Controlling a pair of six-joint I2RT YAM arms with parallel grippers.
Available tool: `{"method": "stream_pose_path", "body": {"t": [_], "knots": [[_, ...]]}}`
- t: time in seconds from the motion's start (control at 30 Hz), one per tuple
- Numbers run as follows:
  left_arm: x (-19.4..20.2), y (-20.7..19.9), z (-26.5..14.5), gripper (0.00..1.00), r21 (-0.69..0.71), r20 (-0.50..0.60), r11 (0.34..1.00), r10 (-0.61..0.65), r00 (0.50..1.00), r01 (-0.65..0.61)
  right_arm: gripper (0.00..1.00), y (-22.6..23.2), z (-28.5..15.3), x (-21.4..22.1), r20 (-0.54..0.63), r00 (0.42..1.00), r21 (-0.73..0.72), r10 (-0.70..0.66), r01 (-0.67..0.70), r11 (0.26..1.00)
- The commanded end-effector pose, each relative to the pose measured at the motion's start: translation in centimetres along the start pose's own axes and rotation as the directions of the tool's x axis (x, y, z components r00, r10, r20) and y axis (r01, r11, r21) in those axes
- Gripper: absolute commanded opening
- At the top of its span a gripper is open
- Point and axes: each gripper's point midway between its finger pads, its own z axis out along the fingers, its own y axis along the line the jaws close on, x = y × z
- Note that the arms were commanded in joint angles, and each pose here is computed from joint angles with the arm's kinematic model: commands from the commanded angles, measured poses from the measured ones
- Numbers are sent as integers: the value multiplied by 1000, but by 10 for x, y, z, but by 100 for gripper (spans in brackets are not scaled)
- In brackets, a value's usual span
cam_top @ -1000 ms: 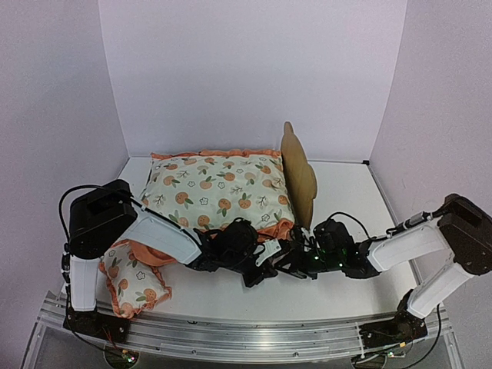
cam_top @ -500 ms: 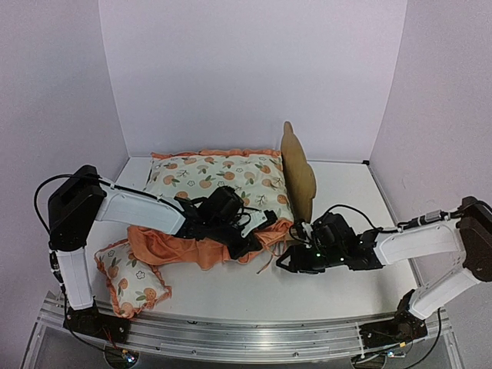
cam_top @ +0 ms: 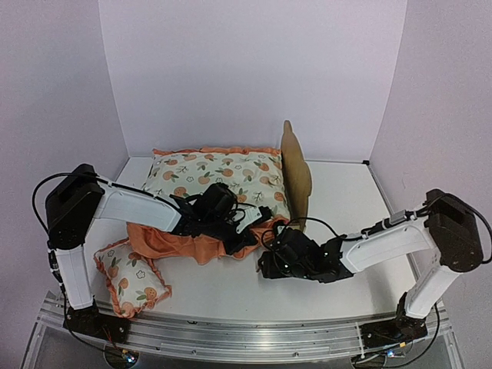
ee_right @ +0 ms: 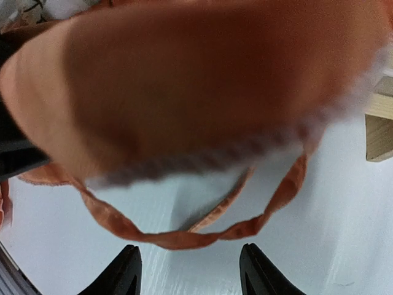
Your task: Set up the pet bed
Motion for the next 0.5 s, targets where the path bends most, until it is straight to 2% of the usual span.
{"method": "stream_pose_path", "body": {"t": [0.0,0.2,0.27,0.4,0.47], "knots": [[-25,20,-19,0,-74,90,997,35,995,-29,56,0,19,-8,57,998,84,5,-9,996],[-24,19,-22,0,-76,104,997,34,994,-26,52,-23,34,7,-1,999,238,-48,47,970],[-24,20,-22,0,-78,106,997,35,994,-26,42,-31,36,17,-34,998,260,-52,59,964],[-24,17,-24,0,-67,117,997,47,992,-39,12,-44,27,30,-72,997,273,-31,50,961],[-24,13,-22,0,-49,126,997,60,990,-55,3,-46,16,31,-78,996,253,-31,50,966]]}}
